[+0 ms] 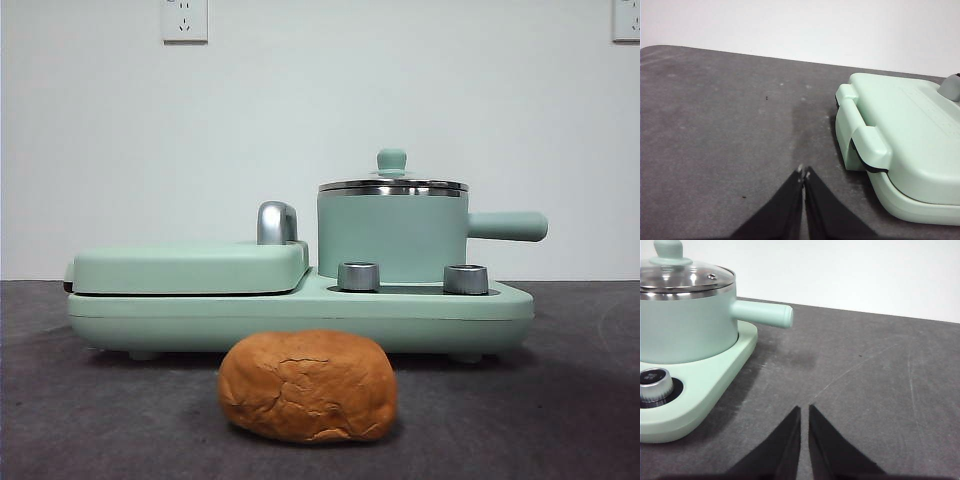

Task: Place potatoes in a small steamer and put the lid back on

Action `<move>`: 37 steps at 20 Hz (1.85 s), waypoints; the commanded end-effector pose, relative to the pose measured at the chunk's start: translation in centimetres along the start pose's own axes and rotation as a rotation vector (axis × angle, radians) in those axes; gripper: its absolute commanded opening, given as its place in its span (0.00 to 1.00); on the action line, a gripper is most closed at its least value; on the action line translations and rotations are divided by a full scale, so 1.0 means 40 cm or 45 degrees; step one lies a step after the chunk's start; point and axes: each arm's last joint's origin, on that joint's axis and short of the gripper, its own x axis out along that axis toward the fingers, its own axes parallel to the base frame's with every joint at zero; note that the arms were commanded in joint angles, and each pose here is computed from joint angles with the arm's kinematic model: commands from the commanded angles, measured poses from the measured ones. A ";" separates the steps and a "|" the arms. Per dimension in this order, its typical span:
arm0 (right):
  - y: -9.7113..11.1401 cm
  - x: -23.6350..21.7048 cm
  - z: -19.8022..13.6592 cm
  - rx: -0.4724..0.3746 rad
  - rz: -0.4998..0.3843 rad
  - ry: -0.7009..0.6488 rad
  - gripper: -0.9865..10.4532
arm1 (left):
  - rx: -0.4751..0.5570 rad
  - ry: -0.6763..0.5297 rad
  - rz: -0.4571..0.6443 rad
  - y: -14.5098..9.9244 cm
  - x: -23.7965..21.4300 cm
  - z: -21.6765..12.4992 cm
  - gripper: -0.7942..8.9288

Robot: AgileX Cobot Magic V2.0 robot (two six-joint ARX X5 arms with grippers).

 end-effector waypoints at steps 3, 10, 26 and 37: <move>0.001 0.001 0.001 0.138 0.005 -0.014 0.11 | -0.152 0.006 0.002 0.002 0.004 -0.012 0.09; 0.000 -0.001 0.025 0.271 0.021 -0.142 0.11 | -0.245 -0.145 -0.101 -0.006 0.001 0.021 0.09; 0.006 -0.066 0.200 0.525 0.195 -0.134 0.10 | -0.287 -0.203 -0.156 -0.039 -0.074 0.234 0.09; 0.014 -0.051 0.313 0.199 0.416 0.134 0.10 | 0.061 0.137 -0.355 -0.072 -0.057 0.374 0.09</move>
